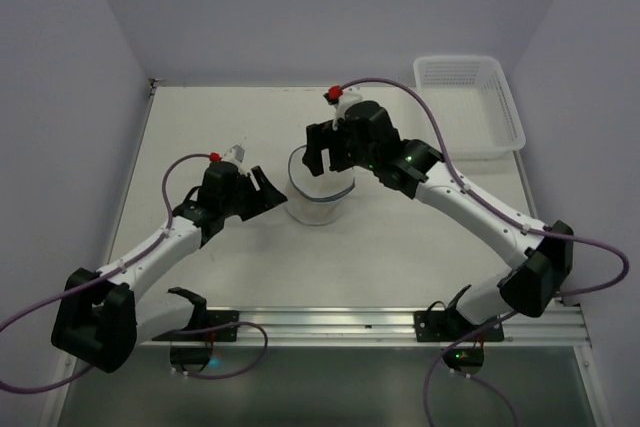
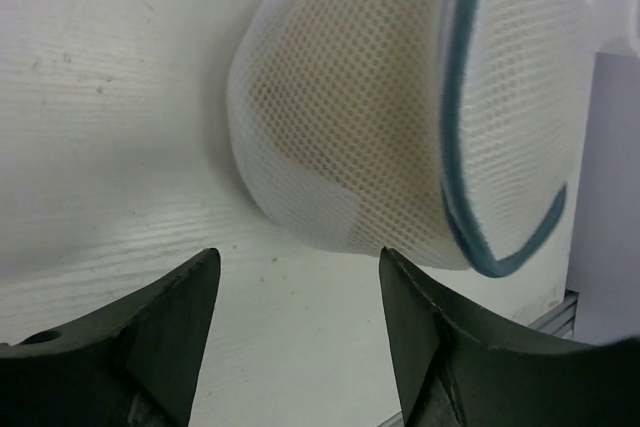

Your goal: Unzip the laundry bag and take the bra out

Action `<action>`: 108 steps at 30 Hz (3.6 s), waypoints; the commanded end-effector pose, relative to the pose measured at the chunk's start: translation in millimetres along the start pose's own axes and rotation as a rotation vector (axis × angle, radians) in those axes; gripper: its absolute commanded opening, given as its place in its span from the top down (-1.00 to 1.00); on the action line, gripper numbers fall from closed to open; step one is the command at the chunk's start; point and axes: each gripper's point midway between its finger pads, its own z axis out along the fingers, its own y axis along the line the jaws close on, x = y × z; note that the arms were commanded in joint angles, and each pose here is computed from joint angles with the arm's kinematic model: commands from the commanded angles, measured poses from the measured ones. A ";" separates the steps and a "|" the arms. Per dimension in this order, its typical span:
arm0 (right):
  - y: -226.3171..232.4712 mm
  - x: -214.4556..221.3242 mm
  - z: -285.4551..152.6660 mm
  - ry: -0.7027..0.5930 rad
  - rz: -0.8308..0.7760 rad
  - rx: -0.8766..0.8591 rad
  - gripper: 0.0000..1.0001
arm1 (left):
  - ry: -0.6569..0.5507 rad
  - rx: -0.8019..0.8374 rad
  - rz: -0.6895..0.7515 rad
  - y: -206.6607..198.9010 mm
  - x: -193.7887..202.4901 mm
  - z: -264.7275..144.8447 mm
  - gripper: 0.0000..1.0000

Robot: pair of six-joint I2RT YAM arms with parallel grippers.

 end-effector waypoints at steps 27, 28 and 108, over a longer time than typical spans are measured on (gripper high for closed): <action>-7.2 60.0 112.8 0.158 -0.370 0.396 -0.70 | 0.090 -0.184 -0.082 66.7 35.2 93.1 0.74; -10.3 61.2 111.2 0.164 -0.369 0.413 -0.70 | 0.093 -0.194 -0.085 69.5 37.8 92.6 0.81; -96.6 87.9 13.8 0.206 -0.019 0.811 -0.67 | 0.091 -0.253 -0.165 77.4 60.8 82.2 1.00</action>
